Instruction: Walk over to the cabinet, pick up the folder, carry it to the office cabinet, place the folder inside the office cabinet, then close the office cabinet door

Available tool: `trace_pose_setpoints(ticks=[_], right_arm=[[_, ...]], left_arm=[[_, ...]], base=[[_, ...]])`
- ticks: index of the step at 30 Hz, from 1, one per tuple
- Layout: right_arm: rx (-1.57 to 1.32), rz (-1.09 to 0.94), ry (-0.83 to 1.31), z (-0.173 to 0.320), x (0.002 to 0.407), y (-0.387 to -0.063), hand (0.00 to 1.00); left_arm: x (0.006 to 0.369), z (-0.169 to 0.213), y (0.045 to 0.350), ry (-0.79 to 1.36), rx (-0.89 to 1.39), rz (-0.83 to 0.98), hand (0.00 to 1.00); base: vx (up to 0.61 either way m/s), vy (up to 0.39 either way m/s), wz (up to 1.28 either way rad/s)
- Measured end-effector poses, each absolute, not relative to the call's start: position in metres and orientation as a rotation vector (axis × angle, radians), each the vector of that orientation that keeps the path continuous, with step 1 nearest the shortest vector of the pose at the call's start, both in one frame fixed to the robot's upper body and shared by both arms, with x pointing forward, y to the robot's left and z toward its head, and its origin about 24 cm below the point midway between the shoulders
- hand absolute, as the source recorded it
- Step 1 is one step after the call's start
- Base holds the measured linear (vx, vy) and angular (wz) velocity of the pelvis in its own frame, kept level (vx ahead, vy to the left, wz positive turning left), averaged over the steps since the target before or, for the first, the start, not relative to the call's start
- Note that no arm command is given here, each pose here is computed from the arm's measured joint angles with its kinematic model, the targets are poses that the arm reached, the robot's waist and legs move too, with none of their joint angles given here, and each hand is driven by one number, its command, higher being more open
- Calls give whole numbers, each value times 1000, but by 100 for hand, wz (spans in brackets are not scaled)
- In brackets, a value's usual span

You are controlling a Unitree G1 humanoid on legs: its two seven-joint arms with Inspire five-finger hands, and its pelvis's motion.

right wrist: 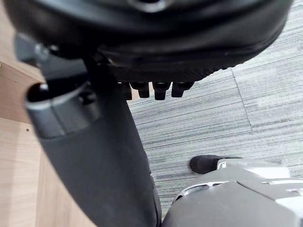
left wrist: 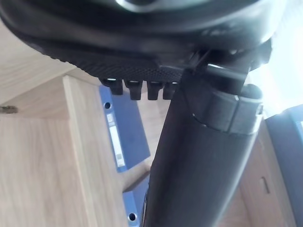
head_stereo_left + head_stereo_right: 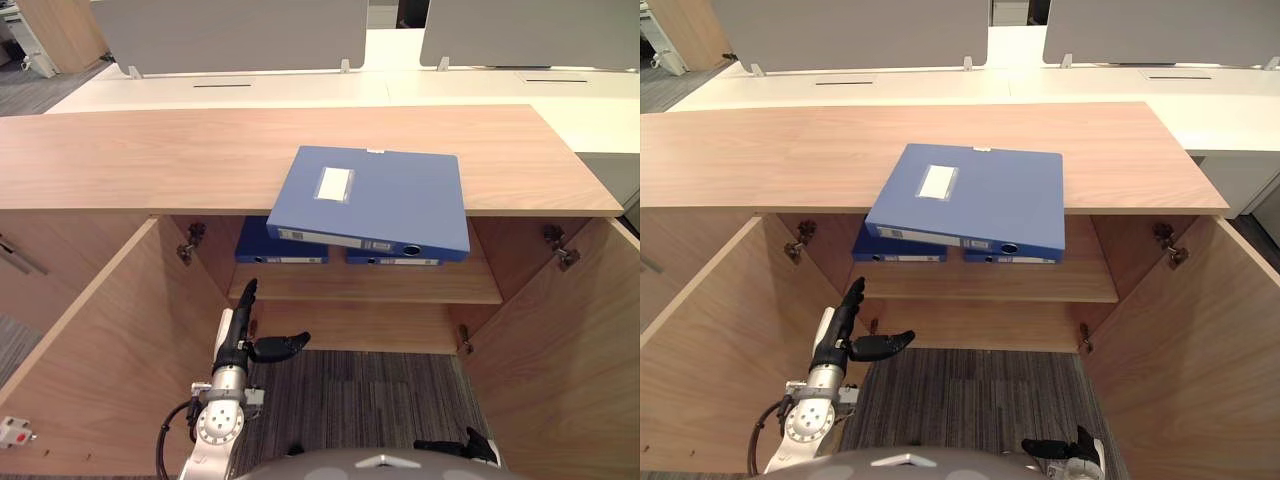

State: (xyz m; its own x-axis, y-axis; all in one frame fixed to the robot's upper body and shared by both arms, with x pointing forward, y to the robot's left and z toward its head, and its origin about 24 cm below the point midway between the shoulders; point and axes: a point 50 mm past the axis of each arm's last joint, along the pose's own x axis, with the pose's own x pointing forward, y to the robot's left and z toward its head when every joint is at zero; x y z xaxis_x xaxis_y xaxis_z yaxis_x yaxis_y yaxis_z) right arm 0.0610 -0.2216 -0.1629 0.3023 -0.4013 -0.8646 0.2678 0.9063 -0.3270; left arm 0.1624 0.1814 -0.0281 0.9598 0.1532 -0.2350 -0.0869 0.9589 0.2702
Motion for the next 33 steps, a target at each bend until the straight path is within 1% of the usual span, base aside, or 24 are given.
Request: trace_pose_setpoints(ticks=[4, 13, 21, 26, 29, 33], right_arm=[[-138, -436, 1186, -163, 60, -221, 100], [-145, -433, 1198, -164, 55, -220, 100], [-153, -430, 1210, -164, 51, -220, 100], [-170, -410, 1226, -166, 48, -220, 100], [-187, -398, 1239, -166, 45, -219, 100], [-189, -396, 1262, -168, 39, -220, 100]], left_arm=[[166, -12, 183, 179, 297, 172, 100], [172, 32, 183, -37, 270, 271, 100], [169, 51, 185, -125, 249, 314, 100], [169, 64, 184, -181, 263, 296, 100], [172, 78, 182, -253, 318, 255, 100], [177, 94, 172, -359, 416, 176, 100]], base=[[19, -8, 0], [-38, -3, 2], [-4, -4, 1], [-3, -4, -2], [-12, -12, -4], [-28, -16, -8]])
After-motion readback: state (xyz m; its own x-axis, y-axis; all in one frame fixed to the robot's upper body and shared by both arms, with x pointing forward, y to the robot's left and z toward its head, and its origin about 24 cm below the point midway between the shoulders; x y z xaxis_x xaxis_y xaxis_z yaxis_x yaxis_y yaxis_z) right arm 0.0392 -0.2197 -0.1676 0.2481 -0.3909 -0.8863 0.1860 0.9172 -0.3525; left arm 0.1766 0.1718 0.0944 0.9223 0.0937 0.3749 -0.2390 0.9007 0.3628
